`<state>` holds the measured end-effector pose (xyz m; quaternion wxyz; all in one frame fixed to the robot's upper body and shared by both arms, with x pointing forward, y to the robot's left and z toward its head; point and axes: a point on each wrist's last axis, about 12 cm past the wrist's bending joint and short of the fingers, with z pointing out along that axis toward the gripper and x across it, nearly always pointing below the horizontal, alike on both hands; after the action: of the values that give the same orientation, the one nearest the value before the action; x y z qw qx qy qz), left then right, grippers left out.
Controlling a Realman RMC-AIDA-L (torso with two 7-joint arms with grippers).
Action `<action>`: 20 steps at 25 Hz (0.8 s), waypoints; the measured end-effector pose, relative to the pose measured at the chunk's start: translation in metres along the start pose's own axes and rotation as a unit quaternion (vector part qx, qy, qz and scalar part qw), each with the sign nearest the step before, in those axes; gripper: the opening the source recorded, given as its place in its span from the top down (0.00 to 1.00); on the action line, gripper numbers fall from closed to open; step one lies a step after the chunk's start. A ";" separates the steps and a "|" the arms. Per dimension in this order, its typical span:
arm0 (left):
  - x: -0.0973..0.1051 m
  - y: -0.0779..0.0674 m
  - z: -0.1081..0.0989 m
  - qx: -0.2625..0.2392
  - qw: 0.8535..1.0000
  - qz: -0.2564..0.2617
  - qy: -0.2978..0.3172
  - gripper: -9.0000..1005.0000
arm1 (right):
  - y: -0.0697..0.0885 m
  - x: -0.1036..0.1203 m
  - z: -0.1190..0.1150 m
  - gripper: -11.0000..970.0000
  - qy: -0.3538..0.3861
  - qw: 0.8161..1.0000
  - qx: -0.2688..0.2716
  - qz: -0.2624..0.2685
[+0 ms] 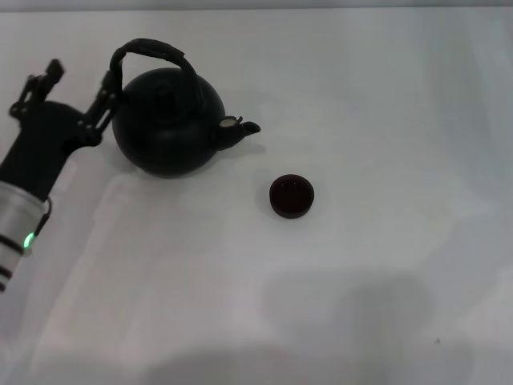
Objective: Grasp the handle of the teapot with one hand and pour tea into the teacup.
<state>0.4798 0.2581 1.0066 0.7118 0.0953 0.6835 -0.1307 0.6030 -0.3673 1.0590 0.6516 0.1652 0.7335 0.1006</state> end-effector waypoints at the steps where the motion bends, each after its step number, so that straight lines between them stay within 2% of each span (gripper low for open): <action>1: 0.000 0.002 -0.004 -0.009 1.000 -0.002 -0.004 0.22 | 0.000 0.000 0.000 0.13 -0.001 1.000 -0.001 -0.001; 3: -0.001 0.008 -0.010 -0.030 0.999 -0.007 -0.011 0.23 | 0.000 0.000 0.000 0.13 -0.001 1.000 -0.003 -0.003; 4: -0.001 0.016 -0.015 -0.061 0.998 -0.014 -0.019 0.23 | 0.000 0.001 -0.001 0.13 0.000 1.000 -0.004 -0.008; 5: -0.001 0.016 -0.015 -0.061 0.998 -0.014 -0.019 0.23 | 0.000 0.001 -0.001 0.13 0.000 1.000 -0.004 -0.008; 8: -0.003 0.033 -0.023 -0.126 0.991 -0.028 -0.029 0.23 | -0.001 0.001 -0.004 0.13 -0.003 1.000 -0.009 -0.017; 12: -0.005 0.050 -0.028 -0.193 0.979 -0.049 -0.042 0.23 | 0.003 0.002 -0.008 0.13 -0.022 0.997 -0.031 -0.065; 16: -0.008 0.060 -0.027 -0.231 0.968 -0.076 -0.059 0.23 | 0.008 0.007 -0.012 0.13 -0.027 0.994 -0.044 -0.101; 20: -0.010 0.068 -0.025 -0.255 0.960 -0.093 -0.070 0.24 | 0.008 0.009 -0.012 0.13 -0.026 0.994 -0.042 -0.100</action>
<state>0.4774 0.3305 1.0123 0.7435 -0.1628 0.6482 -0.0242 0.5909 -0.3557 1.0554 0.6833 0.0659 0.7246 0.0617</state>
